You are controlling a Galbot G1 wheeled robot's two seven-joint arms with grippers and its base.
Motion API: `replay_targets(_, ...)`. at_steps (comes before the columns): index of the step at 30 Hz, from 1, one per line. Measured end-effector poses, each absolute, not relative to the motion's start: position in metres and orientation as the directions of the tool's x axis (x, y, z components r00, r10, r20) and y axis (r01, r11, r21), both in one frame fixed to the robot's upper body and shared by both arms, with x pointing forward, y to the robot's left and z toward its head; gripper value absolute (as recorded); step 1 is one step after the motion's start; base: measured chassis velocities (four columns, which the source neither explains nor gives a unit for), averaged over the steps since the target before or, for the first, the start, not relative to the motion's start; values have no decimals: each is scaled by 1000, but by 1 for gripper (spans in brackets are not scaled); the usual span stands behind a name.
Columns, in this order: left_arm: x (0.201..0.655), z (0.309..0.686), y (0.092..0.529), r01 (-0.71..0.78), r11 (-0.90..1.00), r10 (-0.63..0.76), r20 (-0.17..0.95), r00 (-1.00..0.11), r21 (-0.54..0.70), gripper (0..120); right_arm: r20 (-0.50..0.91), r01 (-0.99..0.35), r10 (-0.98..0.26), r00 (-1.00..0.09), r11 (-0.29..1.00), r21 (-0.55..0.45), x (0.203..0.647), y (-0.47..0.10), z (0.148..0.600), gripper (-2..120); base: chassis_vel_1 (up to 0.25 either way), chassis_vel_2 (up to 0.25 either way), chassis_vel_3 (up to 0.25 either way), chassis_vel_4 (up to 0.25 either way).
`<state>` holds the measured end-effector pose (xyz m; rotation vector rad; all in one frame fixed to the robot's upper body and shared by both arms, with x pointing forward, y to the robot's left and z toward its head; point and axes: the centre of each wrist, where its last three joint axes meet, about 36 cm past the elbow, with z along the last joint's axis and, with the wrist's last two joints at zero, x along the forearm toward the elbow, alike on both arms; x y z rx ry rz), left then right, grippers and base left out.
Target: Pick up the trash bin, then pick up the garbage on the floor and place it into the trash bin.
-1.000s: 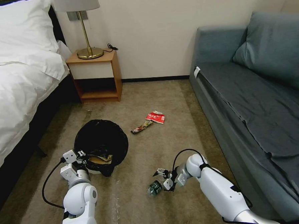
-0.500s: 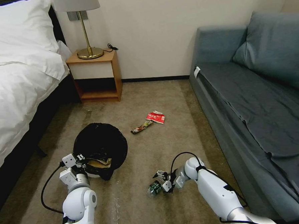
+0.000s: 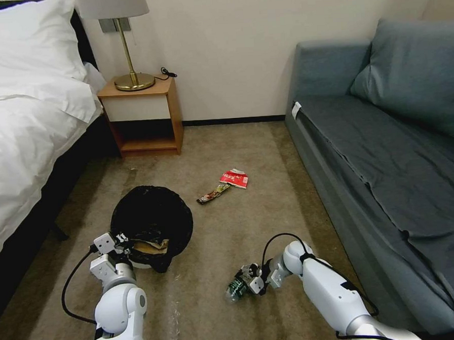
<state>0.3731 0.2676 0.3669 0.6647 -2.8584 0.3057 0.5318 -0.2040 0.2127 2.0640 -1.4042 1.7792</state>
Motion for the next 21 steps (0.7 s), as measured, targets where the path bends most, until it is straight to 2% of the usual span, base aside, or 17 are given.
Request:
replay_targets(4, 374, 368, 268, -452, 878, -414, 226, -882, -157, 4, 814, -661, -574, -93, -575, -481, 531, -204, 212, 53, 0, 0, 0, 0)
replay_targets(6, 374, 369, 269, -453, 878, -415, 223, -882, -158, 4, 808, -662, -581, -101, -567, -490, 531, -201, 212, 44, 0, 0, 0, 0)
replay_targets(16, 377, 370, 268, -449, 879, -412, 219, -884, -159, 4, 793, -671, -597, -116, -542, -506, 529, -202, 211, 23, 0, 0, 0, 0)
replay_targets(21, 378, 368, 267, -449, 880, -411, 224, -884, -156, 4, 756, -686, -634, -162, -479, -548, 537, -207, 222, 22, 0, 0, 0, 0)
